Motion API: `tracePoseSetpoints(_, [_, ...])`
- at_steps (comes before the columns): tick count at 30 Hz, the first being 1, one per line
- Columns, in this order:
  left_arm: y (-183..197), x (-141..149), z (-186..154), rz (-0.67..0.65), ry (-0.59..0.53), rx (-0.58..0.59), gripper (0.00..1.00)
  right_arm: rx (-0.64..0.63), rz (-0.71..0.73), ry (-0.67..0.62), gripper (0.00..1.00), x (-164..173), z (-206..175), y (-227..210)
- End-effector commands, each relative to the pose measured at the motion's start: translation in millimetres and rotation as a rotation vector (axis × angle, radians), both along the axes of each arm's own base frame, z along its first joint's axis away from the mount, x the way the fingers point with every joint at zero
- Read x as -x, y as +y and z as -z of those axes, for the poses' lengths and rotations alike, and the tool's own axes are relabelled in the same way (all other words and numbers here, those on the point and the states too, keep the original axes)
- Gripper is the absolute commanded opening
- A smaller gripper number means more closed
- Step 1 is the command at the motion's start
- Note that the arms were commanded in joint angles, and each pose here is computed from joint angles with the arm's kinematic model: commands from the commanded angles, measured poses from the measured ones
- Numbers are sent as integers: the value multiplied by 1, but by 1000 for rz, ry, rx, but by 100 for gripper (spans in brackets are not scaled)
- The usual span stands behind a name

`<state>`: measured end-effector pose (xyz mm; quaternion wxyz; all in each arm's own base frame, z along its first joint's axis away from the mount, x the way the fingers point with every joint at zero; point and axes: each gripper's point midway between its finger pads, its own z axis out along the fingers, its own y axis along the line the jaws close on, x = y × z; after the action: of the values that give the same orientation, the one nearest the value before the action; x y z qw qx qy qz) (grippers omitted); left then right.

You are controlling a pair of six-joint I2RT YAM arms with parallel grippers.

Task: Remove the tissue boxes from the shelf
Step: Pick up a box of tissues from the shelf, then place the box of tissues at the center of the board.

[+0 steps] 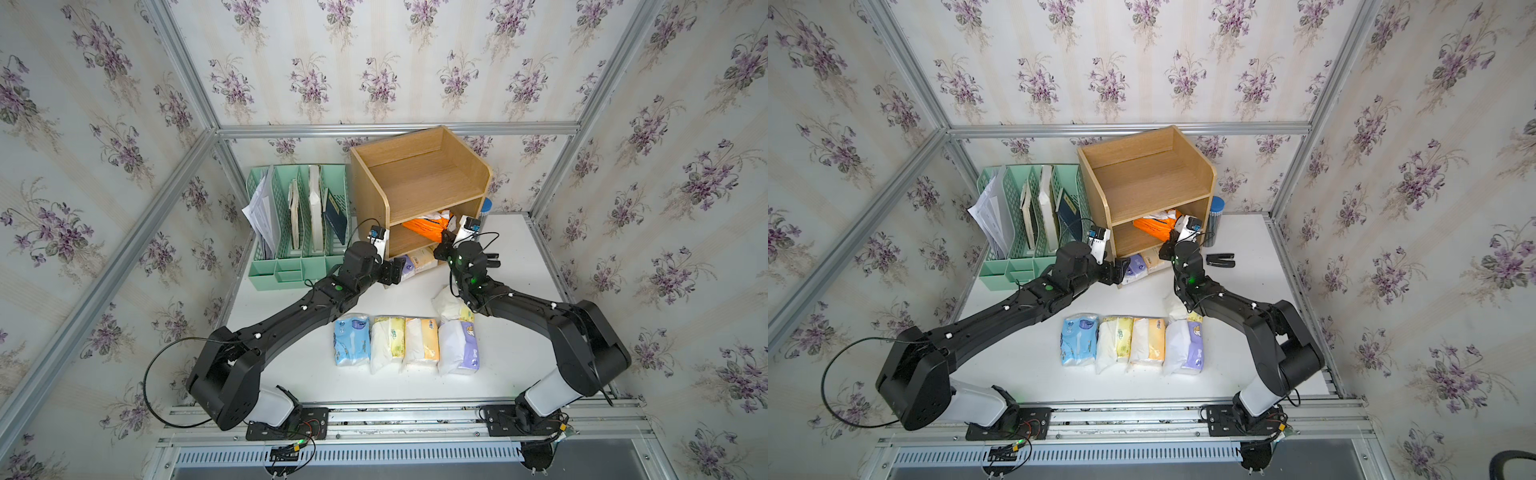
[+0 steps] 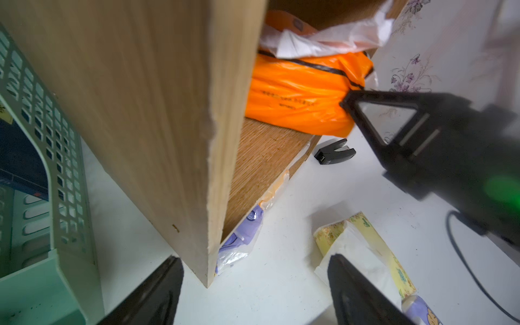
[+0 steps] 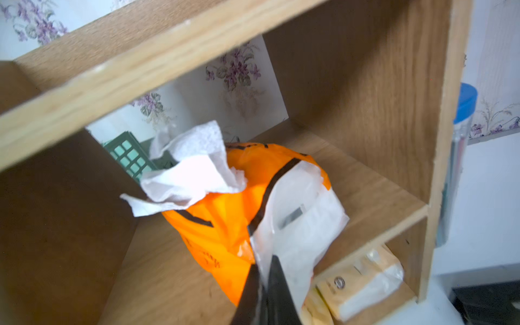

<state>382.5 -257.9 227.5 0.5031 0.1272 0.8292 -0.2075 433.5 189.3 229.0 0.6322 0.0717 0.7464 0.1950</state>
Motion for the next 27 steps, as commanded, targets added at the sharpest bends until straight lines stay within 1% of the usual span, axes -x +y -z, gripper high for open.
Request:
tracePoseSetpoints(1, [8, -9, -2, -62, -4, -5, 85, 27, -28, 22, 0, 25, 6, -9])
tracePoseSetpoints(8, [21, -20, 3, -160, 6, -1, 85, 58, -58, 58, 0, 81, 20, -36])
tracePoseSetpoints(11, [28, -23, 3, -203, 5, -1, 85, 64, -126, 73, 0, 104, 28, -26])
tracePoseSetpoints(16, [46, -25, 1, -264, 6, -21, 85, 100, -182, 115, 0, 123, 43, -21])
tracePoseSetpoints(19, [62, -26, -1, -294, 12, -25, 86, 121, -138, 138, 0, 126, 50, -32])
tracePoseSetpoints(21, [72, -25, -4, -304, 11, -20, 86, 125, -83, 152, 0, 127, 55, -43])
tracePoseSetpoints(23, [79, -26, 1, -314, 26, -34, 86, 124, -10, 169, 0, 128, 56, -57])
tracePoseSetpoints(24, [84, -23, -13, -316, 4, -16, 86, 122, 28, 176, 0, 128, 55, -65])
tracePoseSetpoints(27, [86, -20, -17, -299, 5, -10, 86, 97, 101, 176, 0, 128, 47, -82])
